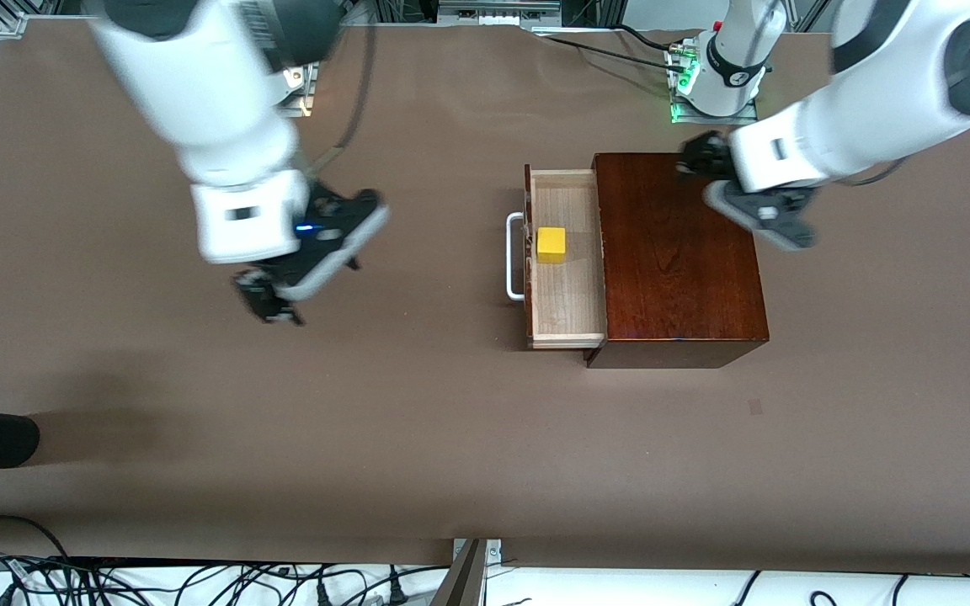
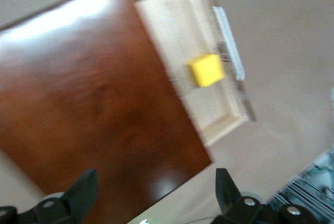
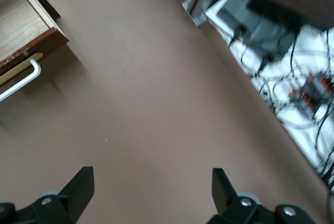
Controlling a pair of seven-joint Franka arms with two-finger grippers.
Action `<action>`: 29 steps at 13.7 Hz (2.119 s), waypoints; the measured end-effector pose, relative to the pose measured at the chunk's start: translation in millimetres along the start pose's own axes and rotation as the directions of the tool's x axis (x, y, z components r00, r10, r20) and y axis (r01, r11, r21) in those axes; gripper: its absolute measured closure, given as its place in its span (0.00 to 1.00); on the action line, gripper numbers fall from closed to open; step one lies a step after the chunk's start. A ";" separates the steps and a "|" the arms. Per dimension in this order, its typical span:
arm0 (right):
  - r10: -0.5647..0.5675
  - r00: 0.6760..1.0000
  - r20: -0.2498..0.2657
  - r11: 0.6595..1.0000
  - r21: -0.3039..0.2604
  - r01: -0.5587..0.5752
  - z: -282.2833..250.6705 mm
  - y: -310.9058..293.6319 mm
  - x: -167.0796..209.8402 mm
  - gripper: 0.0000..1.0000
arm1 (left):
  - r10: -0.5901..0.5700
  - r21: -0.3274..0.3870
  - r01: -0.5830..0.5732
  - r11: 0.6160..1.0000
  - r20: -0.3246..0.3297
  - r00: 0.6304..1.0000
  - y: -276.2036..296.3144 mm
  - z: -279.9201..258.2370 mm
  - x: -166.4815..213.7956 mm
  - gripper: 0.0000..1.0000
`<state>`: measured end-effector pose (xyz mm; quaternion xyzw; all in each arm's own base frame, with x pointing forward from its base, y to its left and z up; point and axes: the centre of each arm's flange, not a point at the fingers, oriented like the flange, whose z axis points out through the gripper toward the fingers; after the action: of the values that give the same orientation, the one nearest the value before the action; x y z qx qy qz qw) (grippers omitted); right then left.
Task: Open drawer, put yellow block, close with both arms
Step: 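Withdraw the right gripper while the left gripper moves toward the drawer, then lower the left gripper beside the drawer front, then push the drawer into the wooden box with the left gripper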
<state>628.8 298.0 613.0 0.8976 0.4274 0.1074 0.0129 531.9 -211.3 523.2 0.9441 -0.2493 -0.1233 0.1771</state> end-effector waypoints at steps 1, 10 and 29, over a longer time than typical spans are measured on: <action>0.043 0.999 0.004 0.999 0.017 -0.043 -6.3 18.7 -19.4 0.00 | 0.050 -0.040 -0.049 0.998 0.018 0.999 15.4 15.9 12.4 0.00; 0.358 0.926 0.116 0.929 0.053 -0.366 -36.4 83.8 -214.9 0.00 | 0.513 -0.089 -0.510 0.856 0.022 0.858 151.6 114.8 116.8 0.00; 0.562 0.800 0.213 0.816 0.016 -0.577 -26.2 94.6 -239.5 0.00 | 0.772 0.137 -0.888 0.440 0.448 0.451 169.0 313.1 140.3 0.00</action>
<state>549.3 51.8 605.9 0.9903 0.1384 -0.0009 -0.0133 477.8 -506.4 285.9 0.6738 -0.7287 -0.1228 -0.0007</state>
